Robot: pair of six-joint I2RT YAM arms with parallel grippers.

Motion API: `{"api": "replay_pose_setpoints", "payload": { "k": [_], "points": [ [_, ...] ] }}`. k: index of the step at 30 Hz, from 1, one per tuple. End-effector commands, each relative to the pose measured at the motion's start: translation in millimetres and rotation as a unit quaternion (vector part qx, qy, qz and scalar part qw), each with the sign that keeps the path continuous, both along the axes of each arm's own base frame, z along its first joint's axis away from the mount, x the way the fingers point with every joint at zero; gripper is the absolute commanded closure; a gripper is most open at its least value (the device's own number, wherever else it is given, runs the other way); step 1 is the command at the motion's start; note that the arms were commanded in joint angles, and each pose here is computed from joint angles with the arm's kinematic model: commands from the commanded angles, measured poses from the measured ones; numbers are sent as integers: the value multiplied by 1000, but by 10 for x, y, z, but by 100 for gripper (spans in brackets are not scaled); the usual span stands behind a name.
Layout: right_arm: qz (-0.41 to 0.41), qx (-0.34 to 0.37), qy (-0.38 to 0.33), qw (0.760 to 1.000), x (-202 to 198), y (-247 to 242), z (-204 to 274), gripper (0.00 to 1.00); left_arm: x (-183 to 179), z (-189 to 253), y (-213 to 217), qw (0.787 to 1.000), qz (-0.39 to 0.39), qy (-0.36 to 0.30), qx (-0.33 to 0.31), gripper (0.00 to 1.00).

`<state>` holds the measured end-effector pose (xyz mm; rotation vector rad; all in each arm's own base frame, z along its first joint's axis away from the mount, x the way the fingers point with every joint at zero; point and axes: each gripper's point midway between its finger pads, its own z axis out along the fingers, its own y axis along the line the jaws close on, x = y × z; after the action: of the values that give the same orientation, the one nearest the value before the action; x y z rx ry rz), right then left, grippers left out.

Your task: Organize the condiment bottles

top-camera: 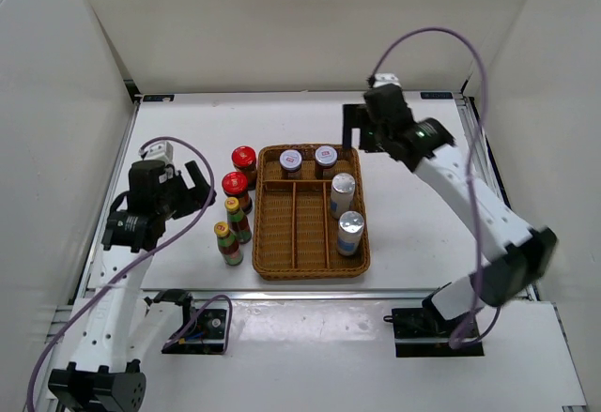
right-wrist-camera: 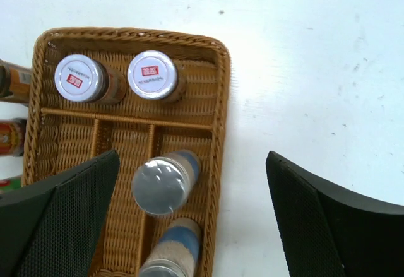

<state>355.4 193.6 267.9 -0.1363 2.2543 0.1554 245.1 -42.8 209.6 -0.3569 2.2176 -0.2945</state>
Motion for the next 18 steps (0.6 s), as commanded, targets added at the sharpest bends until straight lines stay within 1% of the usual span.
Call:
{"api": "replay_pose_setpoints", "payload": {
  "k": [1,4,7,10,11,15,18],
  "points": [
    [-34,-6,25,999,-308,-293,-292,0,114,446,-303,995,-86,-40,-23,2],
    [-42,9,18,999,-558,-447,-291,0,142,664,-423,992,-110,-43,-32,2],
    [-41,18,19,999,-795,-572,-377,0,171,643,-508,991,-127,-21,-28,3],
    [-38,20,12,999,-924,-661,-368,0,168,494,-605,990,-142,10,-20,5],
    [-35,17,21,999,-986,-683,-384,0,150,421,-662,987,-155,26,-15,7],
    [-33,-8,36,999,-1054,-763,-449,0,109,303,-668,988,-150,40,3,7],
    [-41,-31,54,997,-1079,-829,-543,0,54,161,-671,986,-152,70,15,7]
  ]
}}
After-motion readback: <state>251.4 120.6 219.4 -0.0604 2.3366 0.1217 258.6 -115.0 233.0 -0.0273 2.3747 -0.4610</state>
